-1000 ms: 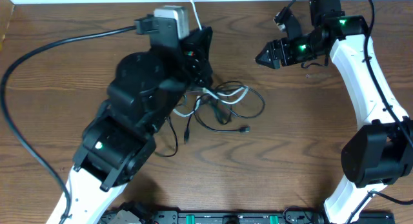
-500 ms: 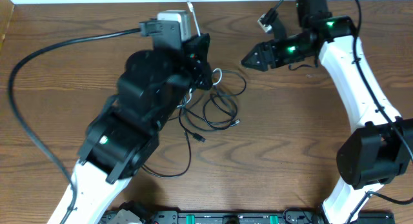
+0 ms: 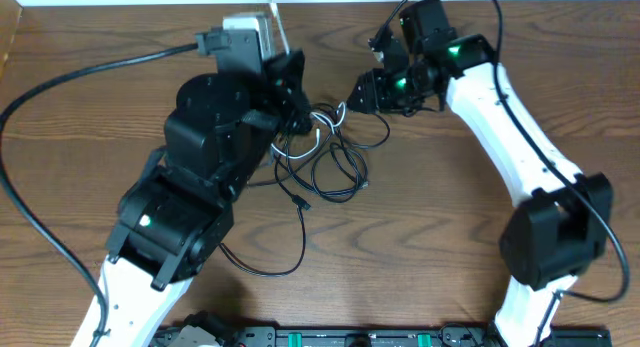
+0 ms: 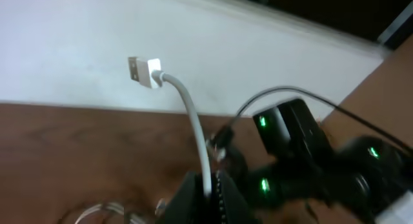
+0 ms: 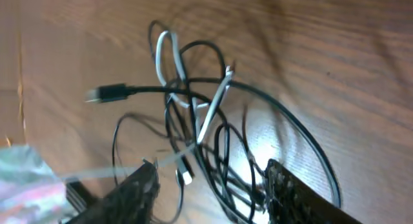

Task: Untangle cables
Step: 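Grasp the lifted cables with the right gripper near the left gripper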

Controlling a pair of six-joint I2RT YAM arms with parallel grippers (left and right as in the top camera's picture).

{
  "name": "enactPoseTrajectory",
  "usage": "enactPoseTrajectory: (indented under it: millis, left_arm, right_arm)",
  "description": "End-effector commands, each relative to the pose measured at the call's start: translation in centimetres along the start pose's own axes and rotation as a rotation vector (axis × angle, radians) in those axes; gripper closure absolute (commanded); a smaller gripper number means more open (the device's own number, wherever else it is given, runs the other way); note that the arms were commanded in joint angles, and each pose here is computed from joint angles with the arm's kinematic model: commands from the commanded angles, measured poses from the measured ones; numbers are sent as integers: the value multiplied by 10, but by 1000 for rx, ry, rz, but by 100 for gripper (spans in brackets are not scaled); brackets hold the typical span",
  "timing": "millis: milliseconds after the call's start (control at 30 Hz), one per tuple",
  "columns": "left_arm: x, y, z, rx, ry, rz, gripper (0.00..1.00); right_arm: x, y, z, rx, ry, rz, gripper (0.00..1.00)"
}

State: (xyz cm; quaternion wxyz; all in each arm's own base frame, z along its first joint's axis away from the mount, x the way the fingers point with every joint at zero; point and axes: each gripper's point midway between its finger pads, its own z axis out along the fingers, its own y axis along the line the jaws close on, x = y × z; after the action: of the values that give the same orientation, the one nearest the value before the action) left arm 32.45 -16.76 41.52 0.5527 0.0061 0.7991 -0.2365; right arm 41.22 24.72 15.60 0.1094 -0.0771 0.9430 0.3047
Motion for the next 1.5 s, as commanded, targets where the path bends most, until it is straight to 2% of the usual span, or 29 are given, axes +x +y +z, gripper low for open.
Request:
enactPoseTrajectory:
  millis: [0, 200, 333, 533, 800, 1000, 1200, 1467]
  left_arm:
    - [17, 12, -1, -51, 73, 18, 93]
    - [78, 37, 7, -153, 317, 46, 93]
    - [123, 56, 16, -231, 484, 50, 93]
    - [161, 71, 27, -300, 638, 61, 93]
    - [185, 78, 31, -327, 744, 65, 93]
    - [193, 83, 25, -352, 788, 72, 93]
    - [193, 83, 26, -351, 786, 71, 92]
    - [192, 82, 27, -348, 781, 69, 92]
  right_arm:
    - [5, -12, 29, -6, 54, 103, 52]
    - [15, -9, 54, -37, 111, 102, 54]
    - [13, -10, 56, -27, 101, 99, 52]
    - [7, -25, 57, 53, 67, 105, 50]
    - [2, -26, 71, 59, 48, 88, 50]
    - [7, -42, 103, 70, 78, 136, 53]
    - [1, -45, 134, 36, 59, 110, 59]
    - [-14, -40, 137, 18, -1, 71, 71]
